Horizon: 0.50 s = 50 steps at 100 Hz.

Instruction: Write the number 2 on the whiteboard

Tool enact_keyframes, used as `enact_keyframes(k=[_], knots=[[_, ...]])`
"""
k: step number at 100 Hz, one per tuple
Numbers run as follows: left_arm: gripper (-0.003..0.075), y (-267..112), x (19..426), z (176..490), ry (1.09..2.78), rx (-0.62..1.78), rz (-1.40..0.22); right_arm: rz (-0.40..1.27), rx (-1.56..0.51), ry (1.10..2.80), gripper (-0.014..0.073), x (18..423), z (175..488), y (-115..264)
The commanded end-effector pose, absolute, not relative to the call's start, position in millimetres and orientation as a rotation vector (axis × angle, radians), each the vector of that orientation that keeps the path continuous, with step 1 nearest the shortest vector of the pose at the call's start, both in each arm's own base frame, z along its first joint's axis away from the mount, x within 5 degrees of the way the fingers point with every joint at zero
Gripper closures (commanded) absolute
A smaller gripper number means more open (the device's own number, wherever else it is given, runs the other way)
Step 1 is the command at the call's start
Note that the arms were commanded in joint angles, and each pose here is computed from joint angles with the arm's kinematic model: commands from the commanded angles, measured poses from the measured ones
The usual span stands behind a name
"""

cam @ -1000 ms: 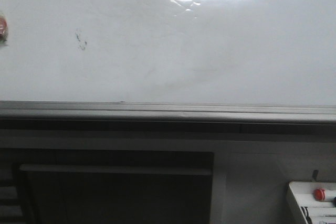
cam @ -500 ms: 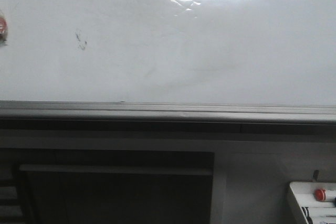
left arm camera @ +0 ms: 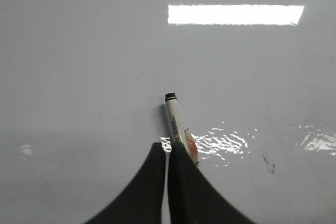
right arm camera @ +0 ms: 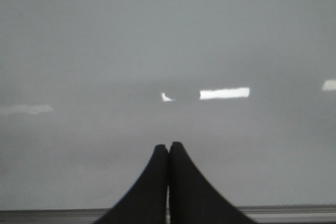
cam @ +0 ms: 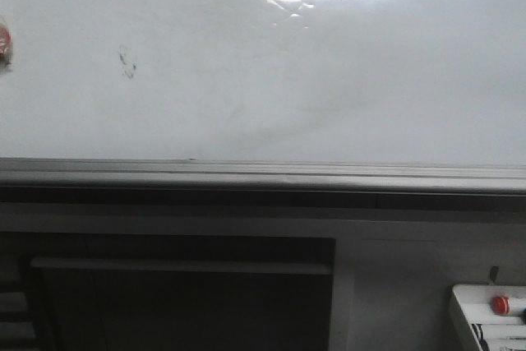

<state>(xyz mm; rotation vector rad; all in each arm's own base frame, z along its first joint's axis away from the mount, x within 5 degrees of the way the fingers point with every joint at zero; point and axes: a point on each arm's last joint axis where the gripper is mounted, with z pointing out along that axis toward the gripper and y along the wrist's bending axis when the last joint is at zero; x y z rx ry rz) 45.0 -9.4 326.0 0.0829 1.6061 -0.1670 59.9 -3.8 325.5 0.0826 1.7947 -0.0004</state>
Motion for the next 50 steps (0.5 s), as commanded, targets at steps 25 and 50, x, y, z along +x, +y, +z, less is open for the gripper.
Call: enact_keyframes(k=[25, 50], knots=[[0.0739, -11, 67, 353, 1.617, 0.133, -0.109, -0.024, 0.058, 1.86, 0.0667, 88, 354, -4], [0.0739, -11, 69, 352, 1.628, 0.133, -0.108, -0.008, 0.065, 1.889, 0.0667, 89, 352, -4]])
